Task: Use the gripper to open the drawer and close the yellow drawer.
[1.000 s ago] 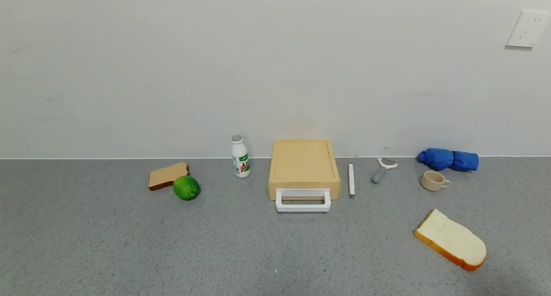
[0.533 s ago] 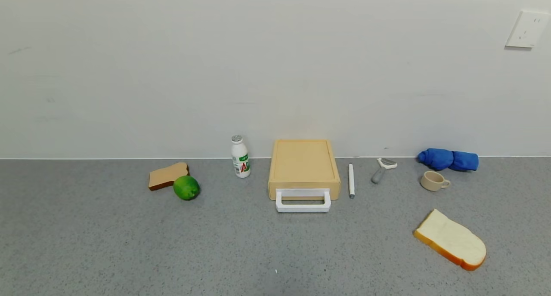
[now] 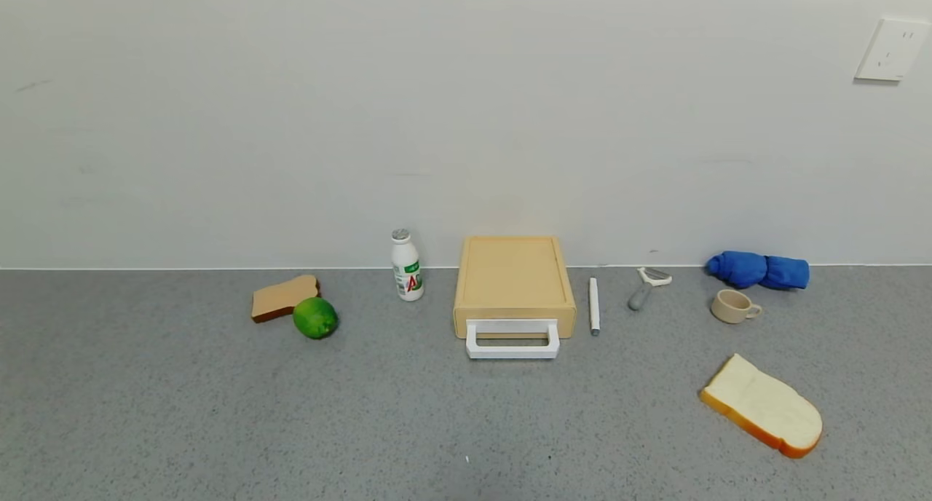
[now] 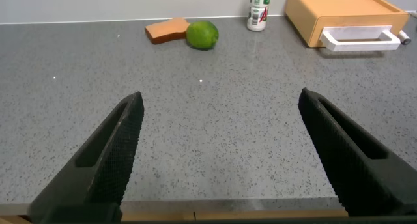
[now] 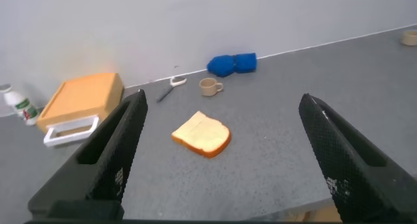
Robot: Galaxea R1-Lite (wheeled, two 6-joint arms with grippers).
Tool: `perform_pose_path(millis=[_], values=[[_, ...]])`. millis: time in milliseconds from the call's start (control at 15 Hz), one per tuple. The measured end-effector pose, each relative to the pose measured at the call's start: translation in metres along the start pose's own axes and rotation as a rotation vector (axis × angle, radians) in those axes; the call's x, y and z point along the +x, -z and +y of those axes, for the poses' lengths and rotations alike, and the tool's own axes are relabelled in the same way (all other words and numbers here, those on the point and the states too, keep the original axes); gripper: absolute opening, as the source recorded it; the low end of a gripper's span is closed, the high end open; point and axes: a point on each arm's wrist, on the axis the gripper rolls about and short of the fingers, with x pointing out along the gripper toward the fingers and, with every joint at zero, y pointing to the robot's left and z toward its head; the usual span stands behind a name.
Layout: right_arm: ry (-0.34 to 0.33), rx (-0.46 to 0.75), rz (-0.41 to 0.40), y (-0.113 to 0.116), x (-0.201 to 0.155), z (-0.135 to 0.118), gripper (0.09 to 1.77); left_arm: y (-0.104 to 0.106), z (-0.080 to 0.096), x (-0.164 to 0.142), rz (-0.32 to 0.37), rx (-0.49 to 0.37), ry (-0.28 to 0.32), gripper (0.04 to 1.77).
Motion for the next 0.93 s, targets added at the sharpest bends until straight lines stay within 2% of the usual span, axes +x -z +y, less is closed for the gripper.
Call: perform_pose_path(millis=[267,600,800,933], values=[[-0.086,-0.038,0.028,0.042,0.007,-0.004,1.71,0.000,0.000,0.000,0.000,0.000,0.000,1.72],[-0.129,-0.116,-0.032,0.091,0.032,-0.007,1.71,0.000,0.000,0.000,0.000,0.000,0.000,1.72],[-0.146,-0.176,-0.003,0.115,0.041,-0.009,1.71,0.000,0.000,0.000,0.000,0.000,0.000,1.72],[-0.163,-0.185,0.055,0.129,0.044,-0.010,1.71,0.000,0.000,0.000,0.000,0.000,0.000,1.72]])
